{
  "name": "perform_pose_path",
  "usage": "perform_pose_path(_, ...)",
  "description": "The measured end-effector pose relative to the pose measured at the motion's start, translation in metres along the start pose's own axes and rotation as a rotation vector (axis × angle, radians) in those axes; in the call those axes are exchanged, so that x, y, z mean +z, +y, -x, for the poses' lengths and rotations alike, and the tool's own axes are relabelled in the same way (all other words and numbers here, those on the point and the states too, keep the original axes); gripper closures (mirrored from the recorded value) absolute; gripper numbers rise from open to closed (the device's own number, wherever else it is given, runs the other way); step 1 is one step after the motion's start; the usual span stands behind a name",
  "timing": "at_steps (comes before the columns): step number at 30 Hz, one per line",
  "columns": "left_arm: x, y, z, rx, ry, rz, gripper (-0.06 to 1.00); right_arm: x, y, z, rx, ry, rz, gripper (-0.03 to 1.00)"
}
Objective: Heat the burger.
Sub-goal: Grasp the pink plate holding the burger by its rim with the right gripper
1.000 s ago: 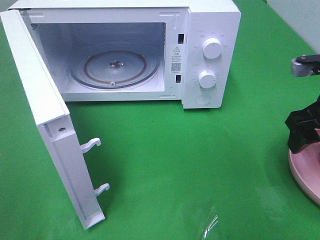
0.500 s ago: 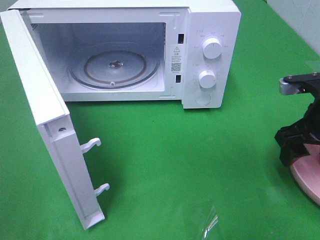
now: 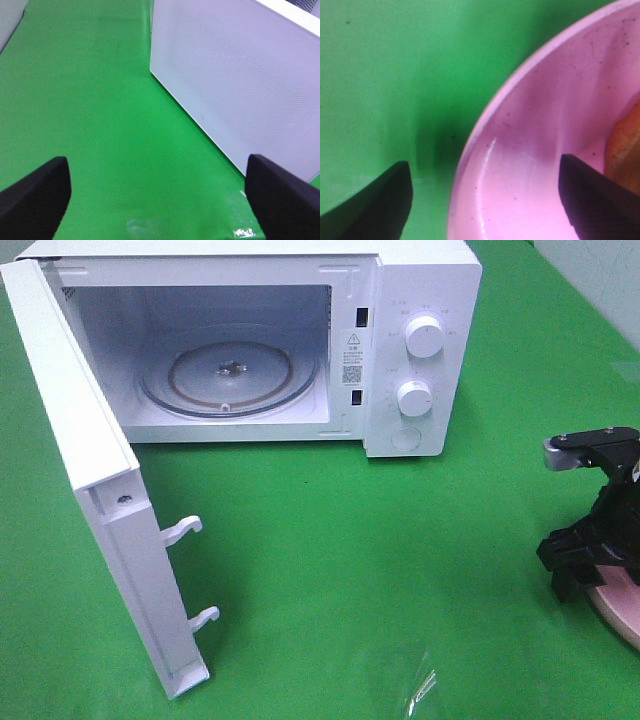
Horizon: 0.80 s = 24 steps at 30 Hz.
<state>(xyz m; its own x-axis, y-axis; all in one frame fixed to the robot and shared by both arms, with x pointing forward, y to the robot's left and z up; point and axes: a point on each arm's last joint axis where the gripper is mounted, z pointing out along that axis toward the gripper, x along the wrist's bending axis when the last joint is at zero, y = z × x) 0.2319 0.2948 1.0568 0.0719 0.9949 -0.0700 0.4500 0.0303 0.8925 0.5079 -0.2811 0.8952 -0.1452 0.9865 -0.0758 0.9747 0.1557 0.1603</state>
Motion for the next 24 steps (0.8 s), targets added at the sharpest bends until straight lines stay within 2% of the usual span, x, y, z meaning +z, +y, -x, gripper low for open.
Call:
perform_pose_path(8,0.0,0.0,0.0,0.0,0.0,0.0,0.09,0.0081,-0.0005,0.0023,-0.019,-0.03,-0.021,0.2)
perform_pose_path(24,0.0,0.0,0.0,0.0,0.0,0.0,0.09,0.0078,-0.0008,0.0013,0.01,-0.024,-0.03,0.22)
